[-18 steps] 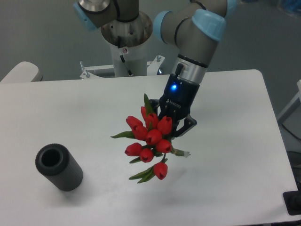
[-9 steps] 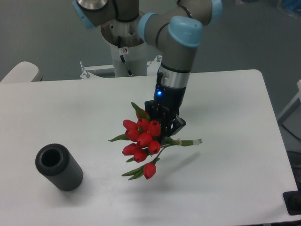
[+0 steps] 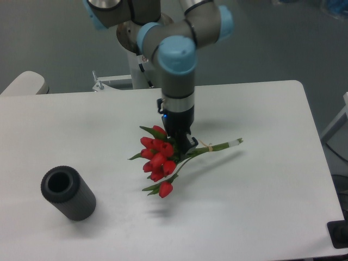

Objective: Place the flowers on the table
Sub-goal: 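Lower the held tulip bouquet toward the table surface, then lay the bouquet flat on the table and open the gripper, then lift the open gripper up away from the tulips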

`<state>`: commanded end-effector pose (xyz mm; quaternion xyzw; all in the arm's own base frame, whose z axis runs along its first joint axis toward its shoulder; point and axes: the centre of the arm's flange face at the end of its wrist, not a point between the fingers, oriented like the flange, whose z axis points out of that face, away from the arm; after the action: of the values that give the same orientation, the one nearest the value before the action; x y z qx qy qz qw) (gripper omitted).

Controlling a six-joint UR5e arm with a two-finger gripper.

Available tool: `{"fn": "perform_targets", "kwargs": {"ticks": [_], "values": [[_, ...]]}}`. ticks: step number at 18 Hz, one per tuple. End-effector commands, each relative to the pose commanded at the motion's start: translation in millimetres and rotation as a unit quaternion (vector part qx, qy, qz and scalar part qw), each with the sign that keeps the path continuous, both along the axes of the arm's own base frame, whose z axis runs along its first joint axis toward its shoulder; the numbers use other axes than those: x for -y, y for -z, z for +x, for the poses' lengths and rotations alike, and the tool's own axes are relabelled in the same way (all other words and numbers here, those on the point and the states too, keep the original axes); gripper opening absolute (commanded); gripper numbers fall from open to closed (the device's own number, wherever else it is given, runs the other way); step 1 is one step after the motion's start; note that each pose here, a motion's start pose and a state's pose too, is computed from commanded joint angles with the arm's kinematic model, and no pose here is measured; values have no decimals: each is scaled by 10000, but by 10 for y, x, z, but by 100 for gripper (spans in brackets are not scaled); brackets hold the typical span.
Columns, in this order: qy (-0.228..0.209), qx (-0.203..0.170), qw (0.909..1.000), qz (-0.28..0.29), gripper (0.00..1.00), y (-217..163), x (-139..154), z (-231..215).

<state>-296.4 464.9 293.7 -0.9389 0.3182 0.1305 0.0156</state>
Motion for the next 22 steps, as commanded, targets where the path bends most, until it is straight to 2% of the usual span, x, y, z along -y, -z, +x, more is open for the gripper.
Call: {"fn": "perform_targets", "kwargs": {"ticks": [11, 15, 17, 19, 22], "values": [[63, 196, 9996, -182, 35, 273, -5, 102], [149, 260, 9993, -239, 40, 361, -45, 191], [3, 259, 9995, -177, 57, 345, -79, 182], [-62, 243, 9996, -117, 64, 312, -124, 198], [-46, 99, 9999, 33, 95, 132, -237, 137]]}}
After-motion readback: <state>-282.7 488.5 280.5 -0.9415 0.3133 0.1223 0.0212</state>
